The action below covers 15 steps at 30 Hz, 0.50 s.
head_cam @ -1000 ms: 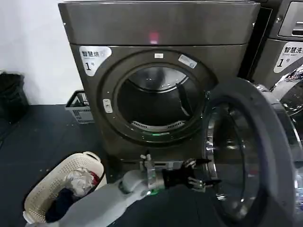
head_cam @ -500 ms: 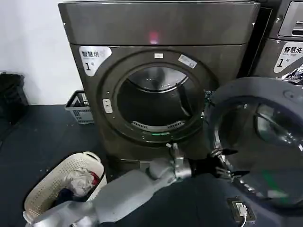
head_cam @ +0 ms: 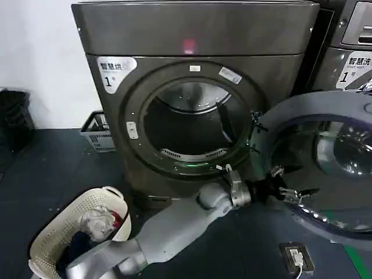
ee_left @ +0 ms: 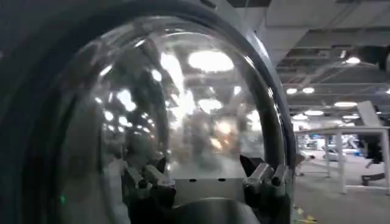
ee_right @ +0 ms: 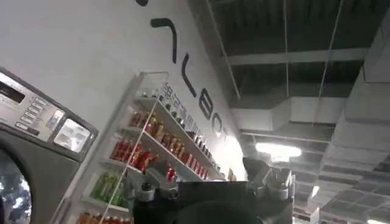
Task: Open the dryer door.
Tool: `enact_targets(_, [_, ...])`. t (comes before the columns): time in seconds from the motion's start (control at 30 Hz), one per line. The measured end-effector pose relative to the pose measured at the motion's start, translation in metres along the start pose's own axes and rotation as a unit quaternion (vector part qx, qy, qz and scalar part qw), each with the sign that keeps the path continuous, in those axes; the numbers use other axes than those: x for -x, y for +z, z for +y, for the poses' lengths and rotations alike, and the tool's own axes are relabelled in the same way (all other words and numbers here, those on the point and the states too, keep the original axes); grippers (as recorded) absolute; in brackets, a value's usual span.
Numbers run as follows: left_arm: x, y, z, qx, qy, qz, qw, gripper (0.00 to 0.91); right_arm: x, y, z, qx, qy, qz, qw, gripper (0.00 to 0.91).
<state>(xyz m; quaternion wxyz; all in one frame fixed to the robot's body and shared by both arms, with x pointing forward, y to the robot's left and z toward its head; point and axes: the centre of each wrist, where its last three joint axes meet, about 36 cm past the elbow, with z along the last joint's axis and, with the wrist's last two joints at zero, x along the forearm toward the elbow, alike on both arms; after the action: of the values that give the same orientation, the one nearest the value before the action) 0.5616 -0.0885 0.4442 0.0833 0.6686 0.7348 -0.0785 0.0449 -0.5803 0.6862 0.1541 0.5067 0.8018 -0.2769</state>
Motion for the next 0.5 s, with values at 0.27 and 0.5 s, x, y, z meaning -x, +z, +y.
enact_targets(0.27, [-0.005, 0.002, -0.003, 0.017, 0.004, -0.009, 1.0, 0.907, 0.001, 0.0, 0.004, 0.001, -0.003, -0.002, 1.0, 0.907])
enact_targets(0.5, [-0.024, 0.005, -0.009, 0.068, -0.02, -0.031, 0.997, 0.907, 0.003, -0.002, 0.0, -0.004, 0.001, -0.006, 1.0, 0.907])
